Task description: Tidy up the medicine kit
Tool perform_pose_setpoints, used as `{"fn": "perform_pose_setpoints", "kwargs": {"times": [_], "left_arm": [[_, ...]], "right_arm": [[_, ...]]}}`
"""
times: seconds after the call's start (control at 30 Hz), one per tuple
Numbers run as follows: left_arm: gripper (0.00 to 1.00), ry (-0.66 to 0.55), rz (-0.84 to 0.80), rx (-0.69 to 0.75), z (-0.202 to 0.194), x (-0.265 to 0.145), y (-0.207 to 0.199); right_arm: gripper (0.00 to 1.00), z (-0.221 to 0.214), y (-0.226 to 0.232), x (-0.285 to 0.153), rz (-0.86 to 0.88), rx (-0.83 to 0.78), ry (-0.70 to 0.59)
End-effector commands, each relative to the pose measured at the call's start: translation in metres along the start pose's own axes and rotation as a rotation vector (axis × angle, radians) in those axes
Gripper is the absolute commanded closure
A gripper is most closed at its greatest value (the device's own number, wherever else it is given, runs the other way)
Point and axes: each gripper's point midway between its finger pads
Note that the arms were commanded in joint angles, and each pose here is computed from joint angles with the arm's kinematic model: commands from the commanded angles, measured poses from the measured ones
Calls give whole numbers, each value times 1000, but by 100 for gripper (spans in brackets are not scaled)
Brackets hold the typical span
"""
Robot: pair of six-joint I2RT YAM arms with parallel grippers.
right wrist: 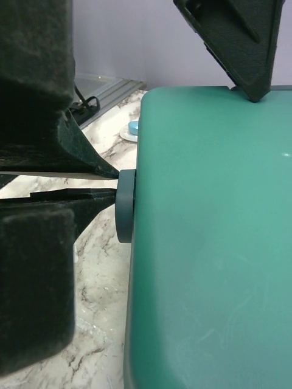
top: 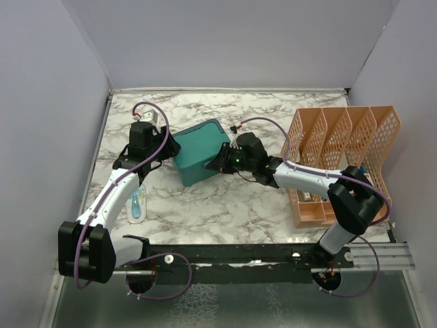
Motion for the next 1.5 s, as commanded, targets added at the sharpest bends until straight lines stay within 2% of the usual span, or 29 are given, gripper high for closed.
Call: {"fn": "perform_pose_setpoints", "kwargs": {"times": [0.0, 0.17, 0.33, 0.5, 0.73, 0.77, 0.9, 1.03, 1.17, 1.33, 1.47], "left_arm": [[48, 154, 8, -2, -44, 1, 5], [48, 156, 3, -2, -44, 2, 4], [48, 159, 4, -2, -44, 3, 5], [48, 154, 4, 0, -43, 4, 5], [47, 141, 5, 8, -35, 4, 4], [45, 135, 11, 11, -32, 3, 4], [28, 79, 76, 17, -15, -7, 13], [15, -39, 126, 22, 15, -30, 16], [1, -162, 150, 66, 41, -60, 17], [1, -376, 119, 172, 65, -111, 8], [1, -447, 184, 191, 74, -146, 15]], "right_arm": [[87, 34, 12, 9, 30, -126, -137], [85, 38, 14, 15, 71, -268, -150], [89, 41, 9, 22, 50, -363, -144], [90, 49, 2, 28, -13, -408, -151], [90, 60, 21, 34, 18, -453, -173], [89, 61, 22, 34, 20, -453, -172], [88, 60, 20, 29, -26, -449, -135], [76, 51, -1, -3, -142, -446, -95], [61, 58, -3, -52, -218, -493, -149], [51, 77, -5, -110, -315, -509, -279], [47, 89, 3, -157, -312, -532, -404]]}}
Point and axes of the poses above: each gripper's point midway between its finger pads, its own x axis out along the fingers, its own y axis along the line the jaws close on, z = x × y, and after that the axes turned 15 degrees about x, right-handed
